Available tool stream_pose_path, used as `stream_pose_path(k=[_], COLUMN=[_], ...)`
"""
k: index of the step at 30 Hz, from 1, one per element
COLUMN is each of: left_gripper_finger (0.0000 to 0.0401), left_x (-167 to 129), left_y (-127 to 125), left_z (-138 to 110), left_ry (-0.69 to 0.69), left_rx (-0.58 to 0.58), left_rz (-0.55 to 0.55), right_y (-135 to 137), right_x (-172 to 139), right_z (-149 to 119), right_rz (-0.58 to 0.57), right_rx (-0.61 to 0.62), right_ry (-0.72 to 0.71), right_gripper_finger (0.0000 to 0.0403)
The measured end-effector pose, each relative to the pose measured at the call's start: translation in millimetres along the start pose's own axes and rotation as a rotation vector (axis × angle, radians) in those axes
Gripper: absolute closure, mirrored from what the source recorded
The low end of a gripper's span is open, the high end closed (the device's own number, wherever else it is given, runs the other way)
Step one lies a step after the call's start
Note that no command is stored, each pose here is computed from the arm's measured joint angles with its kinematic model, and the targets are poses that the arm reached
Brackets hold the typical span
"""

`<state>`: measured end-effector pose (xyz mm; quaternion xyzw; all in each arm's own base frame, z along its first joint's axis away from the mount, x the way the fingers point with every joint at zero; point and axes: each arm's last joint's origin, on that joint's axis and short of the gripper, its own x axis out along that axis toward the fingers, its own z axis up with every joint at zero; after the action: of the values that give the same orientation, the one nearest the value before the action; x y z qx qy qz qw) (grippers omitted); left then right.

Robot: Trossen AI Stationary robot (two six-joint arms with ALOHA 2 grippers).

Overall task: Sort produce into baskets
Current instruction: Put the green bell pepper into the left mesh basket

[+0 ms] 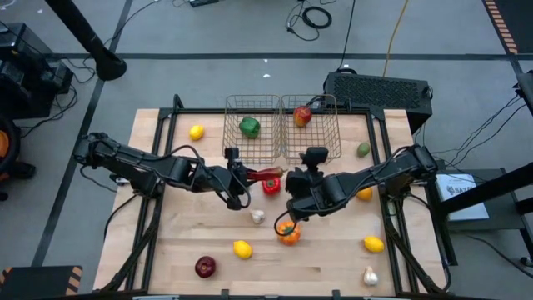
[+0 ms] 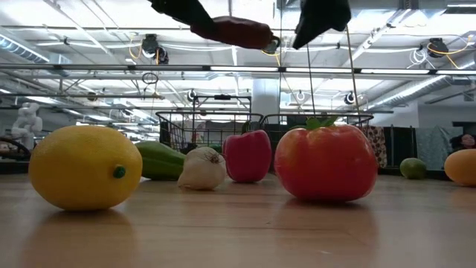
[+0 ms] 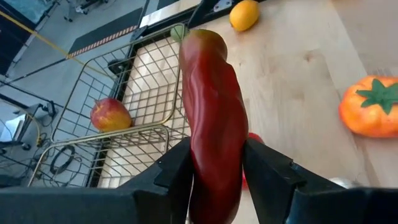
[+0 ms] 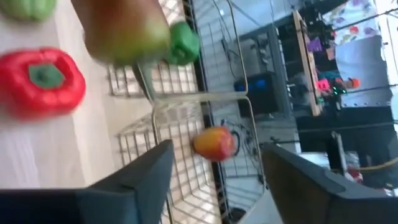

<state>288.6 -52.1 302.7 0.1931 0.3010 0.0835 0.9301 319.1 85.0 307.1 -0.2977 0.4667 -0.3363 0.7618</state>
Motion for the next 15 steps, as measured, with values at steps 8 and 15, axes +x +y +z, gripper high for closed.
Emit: stream_pose_path(k=[8, 15], left_gripper_finger=[0.0262, 0.0262], left_x=[6.2, 22.3], left_y=[20.7, 75.2], left_z=[-6.2, -22.8], left_ry=[0.087, 0.182], left_rx=[0.114, 0.042], left_rz=[0.209, 0.356], right_y=[-27.3, -58.5], right_x=[-24.1, -49.2], right_z=[-23.6, -42.1], right_rz=[-0.026, 0.011], right_rx=[0.086, 0.264], right_ry=[0.017, -0.043], right_gripper_finger=[0.0118, 0.0132])
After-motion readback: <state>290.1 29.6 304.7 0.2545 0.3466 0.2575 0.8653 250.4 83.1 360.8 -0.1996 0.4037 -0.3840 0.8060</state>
